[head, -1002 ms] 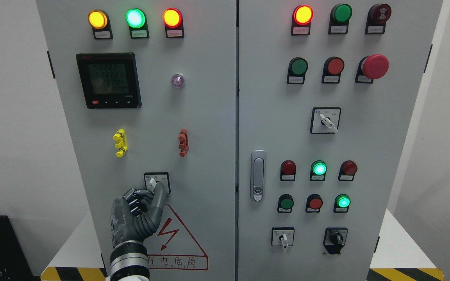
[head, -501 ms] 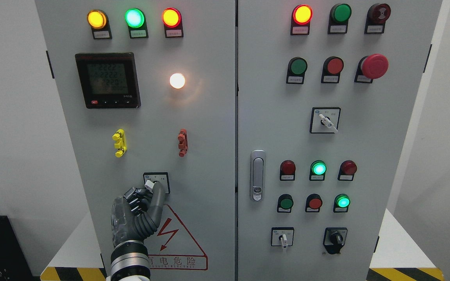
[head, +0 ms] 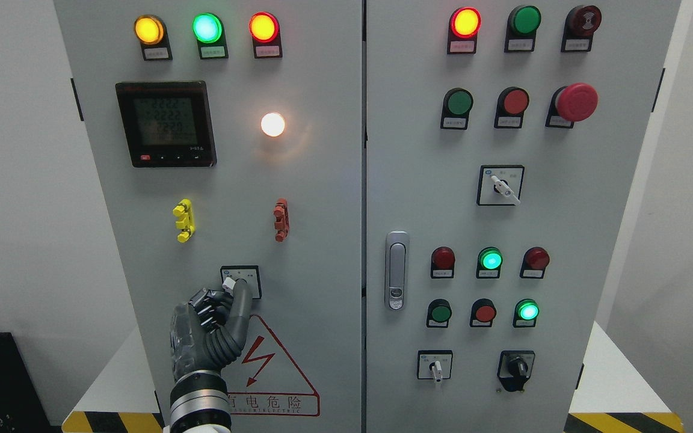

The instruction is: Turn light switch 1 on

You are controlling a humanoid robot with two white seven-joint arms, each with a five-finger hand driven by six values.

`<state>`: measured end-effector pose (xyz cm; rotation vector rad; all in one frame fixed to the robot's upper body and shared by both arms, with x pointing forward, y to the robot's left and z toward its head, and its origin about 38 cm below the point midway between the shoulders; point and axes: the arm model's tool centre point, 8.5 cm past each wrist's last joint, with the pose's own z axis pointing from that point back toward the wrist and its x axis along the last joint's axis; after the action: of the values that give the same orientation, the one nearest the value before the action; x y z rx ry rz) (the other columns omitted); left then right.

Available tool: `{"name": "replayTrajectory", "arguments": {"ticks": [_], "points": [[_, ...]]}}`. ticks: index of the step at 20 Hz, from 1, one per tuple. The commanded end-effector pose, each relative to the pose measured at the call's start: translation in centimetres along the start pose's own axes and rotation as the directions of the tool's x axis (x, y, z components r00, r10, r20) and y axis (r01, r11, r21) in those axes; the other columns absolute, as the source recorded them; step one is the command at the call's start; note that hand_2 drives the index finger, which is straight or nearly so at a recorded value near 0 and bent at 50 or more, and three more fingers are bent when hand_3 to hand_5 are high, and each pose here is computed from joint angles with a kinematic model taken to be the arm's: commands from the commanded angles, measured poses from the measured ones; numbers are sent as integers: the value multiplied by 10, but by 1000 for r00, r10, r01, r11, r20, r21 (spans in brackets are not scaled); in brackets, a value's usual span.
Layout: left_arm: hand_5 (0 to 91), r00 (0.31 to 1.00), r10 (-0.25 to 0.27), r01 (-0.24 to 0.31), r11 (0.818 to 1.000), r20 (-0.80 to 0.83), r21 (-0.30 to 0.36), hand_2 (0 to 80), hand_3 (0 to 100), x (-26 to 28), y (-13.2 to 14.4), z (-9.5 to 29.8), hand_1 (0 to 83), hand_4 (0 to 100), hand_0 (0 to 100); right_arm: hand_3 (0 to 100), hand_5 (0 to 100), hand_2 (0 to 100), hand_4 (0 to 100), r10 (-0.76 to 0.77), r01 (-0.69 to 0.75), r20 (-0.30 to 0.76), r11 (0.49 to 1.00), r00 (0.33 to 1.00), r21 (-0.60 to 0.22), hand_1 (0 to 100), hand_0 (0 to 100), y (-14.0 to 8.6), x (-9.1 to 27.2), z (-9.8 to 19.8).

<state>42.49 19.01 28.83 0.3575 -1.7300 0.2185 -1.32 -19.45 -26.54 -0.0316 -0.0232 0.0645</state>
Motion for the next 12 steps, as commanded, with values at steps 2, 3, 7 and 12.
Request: {"name": "replayTrajectory", "arguments": {"ticks": [2, 3, 7, 12], "points": [[851, 1000, 0, 0, 1000, 0, 1, 653, 983, 0, 0, 0, 542, 961, 479, 0, 0, 0, 0, -24, 24, -2, 1000, 1000, 1, 0, 0, 0, 0, 0], [851, 1000, 0, 0, 1000, 0, 1, 655, 982, 0, 0, 0, 539, 961, 464, 0, 0, 0, 0, -24, 24, -2, 1000, 1000, 1, 0, 0, 0, 0, 0], [850, 1000, 0, 0, 1000, 0, 1, 661, 984, 0, 0, 0, 526, 965, 401, 0, 0, 0, 0, -24, 24, -2, 1000, 1000, 1, 0, 0, 0, 0, 0], [851, 1000, 2, -2, 1000, 1, 0, 665, 985, 0, 0, 0, 525, 966, 334, 0, 0, 0, 0, -24, 24, -2, 1000, 1000, 1, 0, 0, 0, 0, 0]]}}
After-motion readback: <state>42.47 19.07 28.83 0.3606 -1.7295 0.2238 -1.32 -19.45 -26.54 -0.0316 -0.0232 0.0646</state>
